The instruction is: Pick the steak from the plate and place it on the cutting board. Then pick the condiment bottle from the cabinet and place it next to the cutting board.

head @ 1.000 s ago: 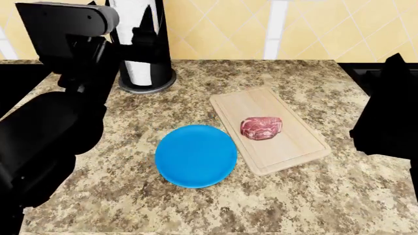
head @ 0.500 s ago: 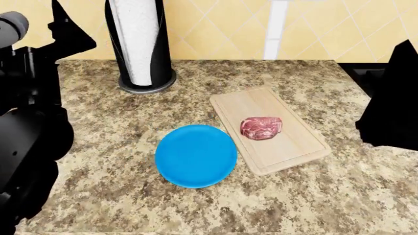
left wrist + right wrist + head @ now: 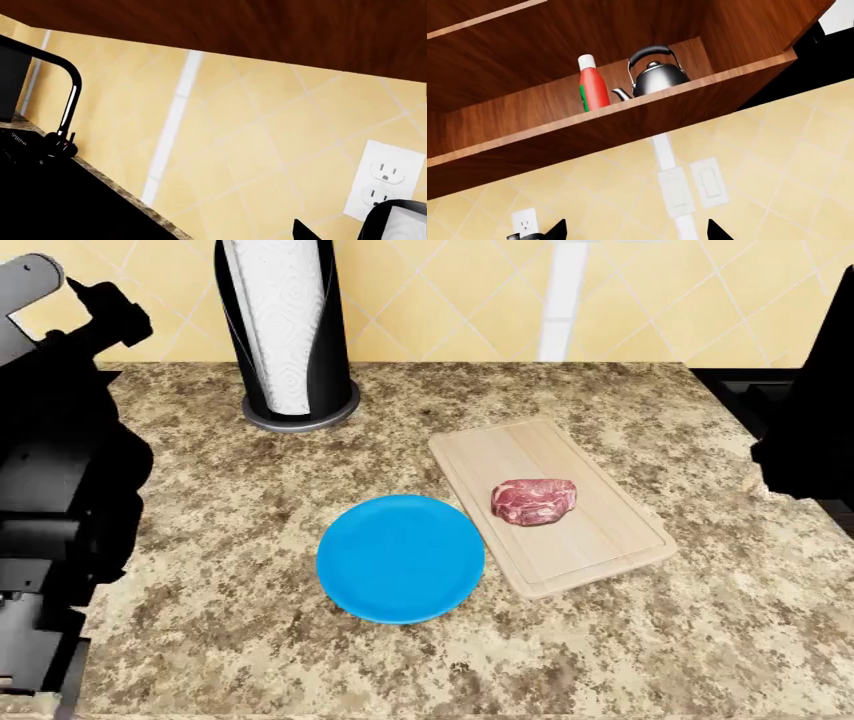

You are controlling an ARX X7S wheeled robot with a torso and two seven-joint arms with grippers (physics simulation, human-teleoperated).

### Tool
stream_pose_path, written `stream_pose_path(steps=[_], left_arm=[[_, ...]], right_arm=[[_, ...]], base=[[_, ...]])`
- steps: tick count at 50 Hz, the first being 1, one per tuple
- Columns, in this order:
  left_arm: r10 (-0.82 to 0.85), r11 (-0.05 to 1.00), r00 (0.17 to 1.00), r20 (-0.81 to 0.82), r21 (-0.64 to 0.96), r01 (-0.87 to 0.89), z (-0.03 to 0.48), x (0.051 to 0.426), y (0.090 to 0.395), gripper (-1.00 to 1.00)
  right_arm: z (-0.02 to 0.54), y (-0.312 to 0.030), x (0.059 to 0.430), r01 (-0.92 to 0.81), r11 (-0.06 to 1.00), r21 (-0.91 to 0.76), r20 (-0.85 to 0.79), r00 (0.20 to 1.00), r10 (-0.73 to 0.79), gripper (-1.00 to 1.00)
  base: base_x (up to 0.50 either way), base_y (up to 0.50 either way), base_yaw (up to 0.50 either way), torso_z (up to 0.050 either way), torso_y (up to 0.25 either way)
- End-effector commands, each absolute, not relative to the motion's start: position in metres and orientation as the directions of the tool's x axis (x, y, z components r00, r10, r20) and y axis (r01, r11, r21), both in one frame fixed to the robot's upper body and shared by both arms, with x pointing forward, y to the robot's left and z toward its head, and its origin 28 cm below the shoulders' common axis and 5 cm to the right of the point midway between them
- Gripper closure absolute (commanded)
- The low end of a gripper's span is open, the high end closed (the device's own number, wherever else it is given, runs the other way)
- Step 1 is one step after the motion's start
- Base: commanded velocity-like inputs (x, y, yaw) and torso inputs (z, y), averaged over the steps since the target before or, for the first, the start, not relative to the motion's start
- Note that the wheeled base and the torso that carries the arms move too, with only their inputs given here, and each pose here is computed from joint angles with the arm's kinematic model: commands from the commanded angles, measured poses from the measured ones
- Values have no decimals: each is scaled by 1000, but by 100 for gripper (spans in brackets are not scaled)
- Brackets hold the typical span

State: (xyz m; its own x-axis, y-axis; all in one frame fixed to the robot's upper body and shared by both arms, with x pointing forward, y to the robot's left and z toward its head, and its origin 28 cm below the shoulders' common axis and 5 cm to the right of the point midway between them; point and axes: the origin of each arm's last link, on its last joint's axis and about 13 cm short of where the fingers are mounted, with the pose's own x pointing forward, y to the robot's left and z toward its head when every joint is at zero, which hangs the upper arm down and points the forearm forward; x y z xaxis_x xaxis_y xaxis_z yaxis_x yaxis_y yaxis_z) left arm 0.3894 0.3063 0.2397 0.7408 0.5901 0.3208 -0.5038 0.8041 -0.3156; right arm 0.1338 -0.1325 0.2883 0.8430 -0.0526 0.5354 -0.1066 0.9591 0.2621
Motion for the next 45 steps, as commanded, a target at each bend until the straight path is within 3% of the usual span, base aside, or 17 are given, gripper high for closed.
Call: stream_pose_path(steps=[1,5,12,17,36,45], left_arm=[[655,742,743,138,-302,-599,223,421,319,-100],[645,748,754,123,-304,-590,219,424,320,-100],[617,786,761,201,-128,-604,218,426,312,-100],[570,821,795,209,-96,-563,213,427,303,-100],[549,836,811,201,-128,-534,211,427,304,-100],[550,835,809,209,-116,-538,211,427,304,-100]], right_arm=[[306,-129,130,-101,967,234,557,829,-48,-100],[312,-128,132,-106,968,228,557,829,-41,-100],[317,-127,132,-108,970,219,559,828,-34,-100],[324,-126,134,-101,974,203,561,827,-31,-100],[360,-120,166,-131,977,169,479,877,35,-100],[370,-117,183,-112,986,124,449,893,45,-100]], base=[[0,0,0,0,0],[0,0,0,0,0],[0,0,0,0,0],[0,0,0,0,0],[6,0,0,0,0],[500,0,0,0,0]])
